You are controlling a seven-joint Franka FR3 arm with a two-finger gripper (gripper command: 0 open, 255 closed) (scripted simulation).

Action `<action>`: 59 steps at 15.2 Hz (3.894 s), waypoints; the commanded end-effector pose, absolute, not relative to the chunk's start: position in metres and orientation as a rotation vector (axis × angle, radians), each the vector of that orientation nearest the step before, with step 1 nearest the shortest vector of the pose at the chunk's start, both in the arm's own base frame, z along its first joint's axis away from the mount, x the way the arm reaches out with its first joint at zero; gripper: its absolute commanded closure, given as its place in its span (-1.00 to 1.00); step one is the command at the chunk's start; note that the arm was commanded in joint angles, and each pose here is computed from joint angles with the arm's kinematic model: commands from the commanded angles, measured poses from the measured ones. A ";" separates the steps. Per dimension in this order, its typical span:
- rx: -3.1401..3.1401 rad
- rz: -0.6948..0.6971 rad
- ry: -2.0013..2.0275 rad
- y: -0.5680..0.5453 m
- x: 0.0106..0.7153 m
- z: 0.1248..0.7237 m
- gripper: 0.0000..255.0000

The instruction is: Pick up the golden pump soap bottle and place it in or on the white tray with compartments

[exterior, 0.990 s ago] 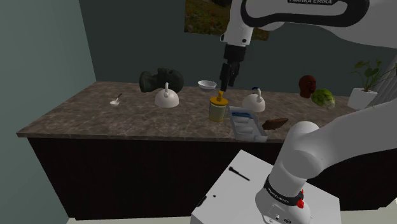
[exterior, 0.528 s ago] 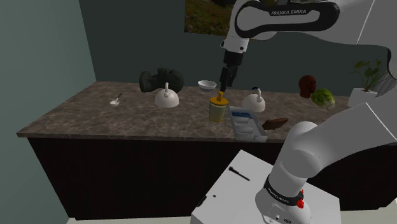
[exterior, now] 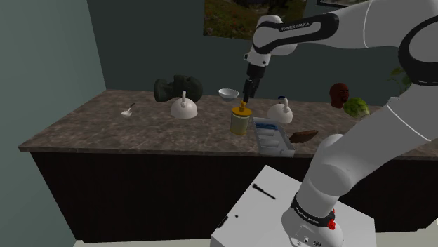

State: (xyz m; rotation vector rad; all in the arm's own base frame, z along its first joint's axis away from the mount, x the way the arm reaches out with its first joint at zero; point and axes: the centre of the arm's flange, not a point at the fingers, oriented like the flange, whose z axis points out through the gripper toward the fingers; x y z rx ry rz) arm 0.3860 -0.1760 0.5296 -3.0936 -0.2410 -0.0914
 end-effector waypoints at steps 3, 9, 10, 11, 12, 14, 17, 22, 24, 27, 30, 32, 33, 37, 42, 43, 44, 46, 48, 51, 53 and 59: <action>-3.096 -0.117 -0.253 -0.222 0.405 0.508 -1.00; -3.097 -0.152 -0.270 -0.287 0.437 0.480 -1.00; -3.097 -0.158 -0.272 -0.297 0.442 0.476 -1.00; -3.097 -0.164 -0.275 -0.308 0.448 0.471 -1.00; -3.097 -0.169 -0.278 -0.319 0.453 0.466 -1.00; -3.097 -0.181 -0.283 -0.341 0.464 0.457 -1.00; -3.098 -0.197 -0.291 -0.370 0.479 0.445 -1.00; -3.098 -0.197 -0.291 -0.369 0.483 0.419 -1.00; -3.098 -0.197 -0.291 -0.369 0.484 0.409 -1.00; -3.098 -0.197 -0.291 -0.369 0.484 0.406 -1.00; -3.098 -0.197 -0.291 -0.369 0.484 0.406 -1.00; -3.098 -0.197 -0.291 -0.369 0.484 0.406 -1.00; -3.098 -0.197 -0.291 -0.369 0.484 0.406 1.00; -3.098 -0.197 -0.291 -0.369 0.485 0.406 1.00; -3.098 -0.197 -0.291 -0.369 0.484 0.406 1.00; -3.098 -0.197 -0.291 -0.369 0.484 0.411 1.00; -3.098 -0.197 -0.291 -0.369 0.484 0.416 1.00; -3.098 -0.197 -0.291 -0.369 0.484 0.427 1.00; -3.098 -0.197 -0.291 -0.369 0.484 0.437 1.00; -3.098 -0.197 -0.291 -0.369 0.484 0.453 1.00; -3.098 -0.197 -0.291 -0.369 0.484 0.464 1.00; -3.098 -0.197 -0.291 -0.369 0.484 0.495 1.00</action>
